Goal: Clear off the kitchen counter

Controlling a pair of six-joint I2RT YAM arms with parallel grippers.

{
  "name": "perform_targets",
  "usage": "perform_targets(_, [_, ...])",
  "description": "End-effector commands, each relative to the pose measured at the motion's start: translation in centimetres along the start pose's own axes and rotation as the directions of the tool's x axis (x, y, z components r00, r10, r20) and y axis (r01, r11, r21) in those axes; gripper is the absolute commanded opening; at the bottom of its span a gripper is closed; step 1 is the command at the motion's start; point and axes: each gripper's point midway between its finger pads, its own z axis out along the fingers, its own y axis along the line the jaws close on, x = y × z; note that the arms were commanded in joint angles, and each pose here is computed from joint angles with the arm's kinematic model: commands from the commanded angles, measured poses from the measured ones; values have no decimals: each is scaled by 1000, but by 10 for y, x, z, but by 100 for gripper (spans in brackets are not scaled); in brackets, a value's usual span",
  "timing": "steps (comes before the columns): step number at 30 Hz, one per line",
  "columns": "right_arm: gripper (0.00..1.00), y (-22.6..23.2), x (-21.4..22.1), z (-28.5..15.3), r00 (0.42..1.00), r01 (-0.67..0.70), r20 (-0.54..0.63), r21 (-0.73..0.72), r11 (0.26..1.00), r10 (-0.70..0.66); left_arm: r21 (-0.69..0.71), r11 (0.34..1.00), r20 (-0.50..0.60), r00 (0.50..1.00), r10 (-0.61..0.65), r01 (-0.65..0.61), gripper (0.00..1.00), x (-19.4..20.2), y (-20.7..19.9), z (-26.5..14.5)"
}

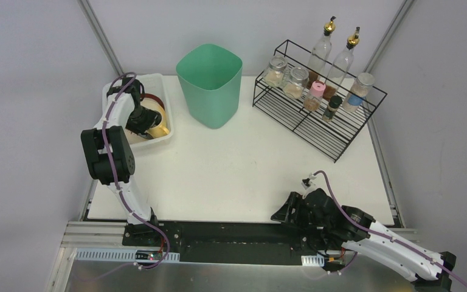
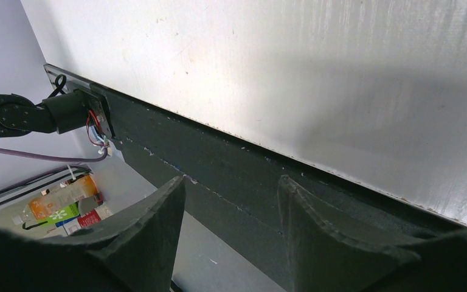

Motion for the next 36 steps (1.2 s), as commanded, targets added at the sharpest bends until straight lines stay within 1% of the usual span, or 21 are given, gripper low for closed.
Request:
perform_targets(1, [60, 5, 0, -2, 1000, -4, -1, -17, 1000, 4, -26, 997, -30, 997, 72, -73, 58, 17, 18, -21])
perform_targets(6, [60, 3, 0, -2, 1000, -1, -2, -13, 1000, 1, -26, 995, 12, 995, 97, -96, 62, 10, 19, -36])
perform_targets(12, [60, 4, 0, 0, 1000, -3, -2, -15, 1000, 3, 24, 993, 59, 991, 117, -119, 66, 2, 13, -67])
perform_targets(13, [60, 4, 1, 0, 1000, 0, -5, -15, 1000, 0, 34, 992, 65, 991, 121, -124, 75, 2, 12, -73])
perform_targets(14, [60, 4, 1, 0, 1000, -1, -5, -15, 1000, 0, 45, 991, 70, 990, 124, -127, 78, 2, 11, -78])
perform_targets(15, [60, 5, 0, 1, 1000, 0, -4, -15, 1000, 0, 60, 989, 76, 989, 129, -134, 94, 1, 9, -84])
perform_targets(16, [60, 5, 0, 1, 1000, 0, -3, -17, 1000, 0, 68, 988, 81, 988, 131, -137, 98, 2, 8, -89])
perform_targets(20, [61, 12, -4, -4, 1000, 27, 10, -22, 999, -27, 113, 982, 116, 983, 141, -154, 99, 3, 8, -110])
perform_targets(22, [64, 13, -8, -9, 999, 49, 24, -3, 999, -48, 139, 975, 131, 979, 156, -174, 99, 6, 10, -121])
perform_targets(26, [72, 19, -22, -18, 992, 96, 79, 33, 995, -98, 187, 955, 157, 966, 203, -231, 99, 15, 15, -140])
perform_targets(27, [76, 21, -25, -20, 990, 109, 87, 40, 993, -112, 198, 947, 165, 961, 222, -253, 99, 17, 17, -144])
perform_targets(28, [77, 22, -27, -22, 988, 119, 92, 50, 992, -123, 207, 939, 173, 955, 240, -273, 99, 20, 19, -148])
perform_targets(31, [95, 32, -33, -31, 983, 147, 102, 66, 987, -153, 229, 915, 195, 937, 291, -332, 99, 30, 30, -158])
perform_targets(32, [99, 36, -34, -34, 982, 155, 101, 68, 986, -161, 233, 907, 204, 930, 306, -350, 99, 33, 34, -161])
perform_targets(34, [99, 42, -39, -38, 978, 168, 114, 71, 983, -175, 248, 888, 209, 916, 342, -388, 99, 41, 41, -164])
perform_targets(36, [99, 48, -44, -43, 973, 181, 132, 75, 981, -190, 285, 855, 201, 899, 390, -434, 99, 53, 44, -167])
